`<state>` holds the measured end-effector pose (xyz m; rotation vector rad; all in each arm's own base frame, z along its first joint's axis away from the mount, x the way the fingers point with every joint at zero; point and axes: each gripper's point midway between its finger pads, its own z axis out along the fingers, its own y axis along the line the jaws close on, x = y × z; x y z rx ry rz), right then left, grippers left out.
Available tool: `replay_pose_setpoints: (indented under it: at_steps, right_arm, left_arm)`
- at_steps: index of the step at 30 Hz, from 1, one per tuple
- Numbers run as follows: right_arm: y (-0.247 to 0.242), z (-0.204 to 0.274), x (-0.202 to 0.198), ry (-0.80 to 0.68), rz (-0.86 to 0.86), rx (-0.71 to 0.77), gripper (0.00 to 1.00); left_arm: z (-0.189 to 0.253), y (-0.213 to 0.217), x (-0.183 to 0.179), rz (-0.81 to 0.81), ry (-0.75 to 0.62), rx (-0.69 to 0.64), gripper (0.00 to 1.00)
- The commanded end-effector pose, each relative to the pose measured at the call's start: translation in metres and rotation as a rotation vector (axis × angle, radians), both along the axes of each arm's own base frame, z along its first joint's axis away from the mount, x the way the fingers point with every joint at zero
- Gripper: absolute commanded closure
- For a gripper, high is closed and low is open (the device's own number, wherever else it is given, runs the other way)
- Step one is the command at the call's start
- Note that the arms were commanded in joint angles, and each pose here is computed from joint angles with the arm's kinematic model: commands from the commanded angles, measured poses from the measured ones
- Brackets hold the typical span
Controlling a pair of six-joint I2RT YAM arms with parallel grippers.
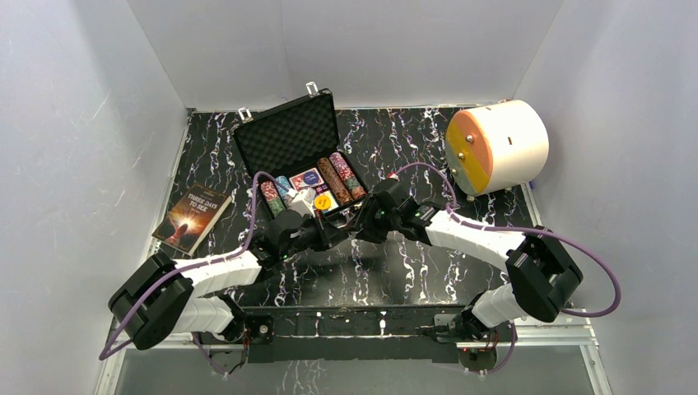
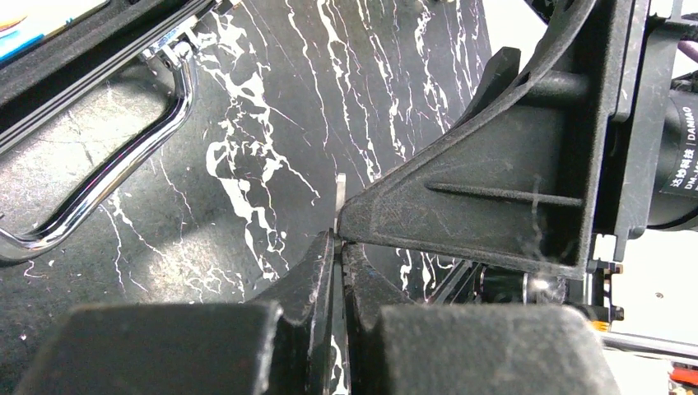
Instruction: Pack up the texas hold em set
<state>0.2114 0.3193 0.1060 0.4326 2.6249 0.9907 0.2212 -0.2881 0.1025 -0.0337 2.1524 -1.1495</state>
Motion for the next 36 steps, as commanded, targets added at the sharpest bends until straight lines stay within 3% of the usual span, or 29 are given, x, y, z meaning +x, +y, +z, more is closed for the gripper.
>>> replay_pose_setpoints:
  at_steps: [1,5,8,13,23,26,29,36]
  right_arm:
    - [0.010,0.014,-0.005,-0.030,0.051,0.064,0.47]
    - [0.006,0.029,0.002,-0.113,0.069,0.044,0.31]
    - [0.000,0.049,0.009,-0.207,0.065,0.045,0.26]
    - [-0.022,0.057,0.017,-0.301,-0.018,0.019,0.27]
    - [-0.039,0.035,0.007,-0.279,-0.031,-0.025,0.29]
    - [-0.039,0.033,0.005,-0.270,-0.027,-0.031,0.29]
    - [-0.040,0.030,0.005,-0.264,-0.030,-0.034,0.29]
    - [-0.039,0.029,0.006,-0.260,-0.031,-0.037,0.29]
  left_arm:
    - [0.024,-0.003,0.013,-0.003,-0.131,0.001,1.00]
    - [0.009,0.019,0.012,-0.021,-0.153,0.218,1.00]
    - [0.006,0.038,0.008,-0.063,-0.142,0.396,1.00]
    - [0.014,0.067,0.004,-0.177,-0.091,0.658,1.00]
    - [0.001,0.123,0.014,-0.510,0.035,1.060,1.00]
    - [0.005,0.131,0.023,-0.564,0.039,1.142,1.00]
    - [0.017,0.134,0.041,-0.514,0.002,1.180,1.00]
    - [0.013,0.145,0.034,-0.577,0.036,1.233,1.00]
